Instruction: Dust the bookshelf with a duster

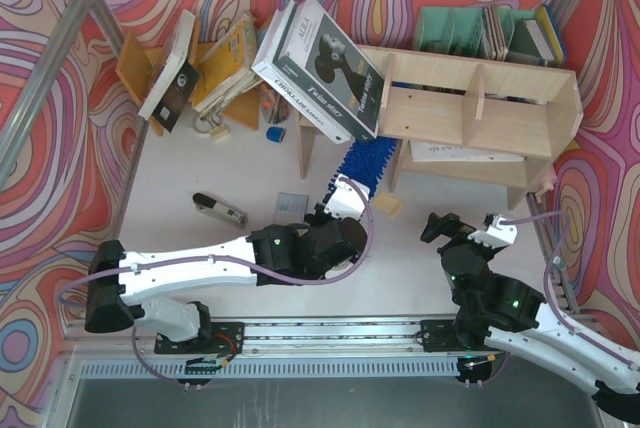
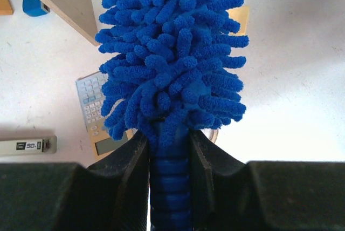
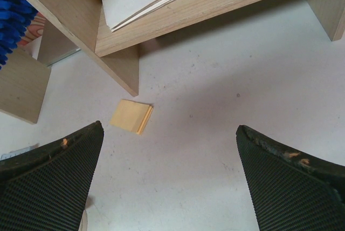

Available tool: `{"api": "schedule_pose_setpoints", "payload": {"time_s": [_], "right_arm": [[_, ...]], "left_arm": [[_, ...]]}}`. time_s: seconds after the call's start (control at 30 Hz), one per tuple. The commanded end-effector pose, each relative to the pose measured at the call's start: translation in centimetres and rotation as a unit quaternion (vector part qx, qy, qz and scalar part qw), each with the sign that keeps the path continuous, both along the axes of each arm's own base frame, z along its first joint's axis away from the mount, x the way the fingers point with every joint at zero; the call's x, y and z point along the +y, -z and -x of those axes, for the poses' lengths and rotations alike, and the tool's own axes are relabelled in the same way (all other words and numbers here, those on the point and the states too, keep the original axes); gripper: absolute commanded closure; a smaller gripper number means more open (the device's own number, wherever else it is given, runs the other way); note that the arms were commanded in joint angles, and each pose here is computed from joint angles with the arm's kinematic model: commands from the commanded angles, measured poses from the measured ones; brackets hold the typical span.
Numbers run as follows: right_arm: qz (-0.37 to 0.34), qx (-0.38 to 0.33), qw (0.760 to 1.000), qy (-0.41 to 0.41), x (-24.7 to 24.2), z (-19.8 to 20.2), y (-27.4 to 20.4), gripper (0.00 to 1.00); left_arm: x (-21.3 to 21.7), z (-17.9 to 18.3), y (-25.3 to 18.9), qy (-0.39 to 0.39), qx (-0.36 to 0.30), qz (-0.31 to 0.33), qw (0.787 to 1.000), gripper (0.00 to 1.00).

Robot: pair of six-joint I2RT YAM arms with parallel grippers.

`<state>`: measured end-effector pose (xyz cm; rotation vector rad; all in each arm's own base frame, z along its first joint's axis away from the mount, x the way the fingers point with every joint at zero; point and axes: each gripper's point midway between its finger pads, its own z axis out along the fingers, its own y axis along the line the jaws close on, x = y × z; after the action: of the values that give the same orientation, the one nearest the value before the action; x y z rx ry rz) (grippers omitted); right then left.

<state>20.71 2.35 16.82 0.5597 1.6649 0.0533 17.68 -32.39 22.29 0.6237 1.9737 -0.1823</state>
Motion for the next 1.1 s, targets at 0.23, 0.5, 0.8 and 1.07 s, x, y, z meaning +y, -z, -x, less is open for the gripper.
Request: {"api": "schedule_pose_setpoints", "payload": {"time_s": [0.23, 0.5, 0.8, 1.07], "right_arm": [[-0.014, -0.015, 1.0, 0.011, -0.4, 0.1, -0.8, 0.01], [-0.013, -0.014, 1.0, 0.011, -0.4, 0.1, -0.8, 0.01], [-0.013, -0.014, 1.0, 0.012, -0.4, 0.1, -0.8, 0.01], [-0.014, -0.014, 1.0, 0.012, -0.4, 0.1, -0.7, 0.01]], "left_arm": [[-2.8, 2.3, 4.5, 0.023, 0.065, 0.018, 0.997, 1.0], [-2.4, 3.1, 9.5, 0.02, 0.103, -0.063, 0.992, 1.0], [-2.3, 1.4, 4.6, -0.003, 0.046, -0.003, 0.999, 1.0], [-1.9, 1.2, -1.1, 0.0, 0.02, 0.107, 0.994, 1.0]]}}
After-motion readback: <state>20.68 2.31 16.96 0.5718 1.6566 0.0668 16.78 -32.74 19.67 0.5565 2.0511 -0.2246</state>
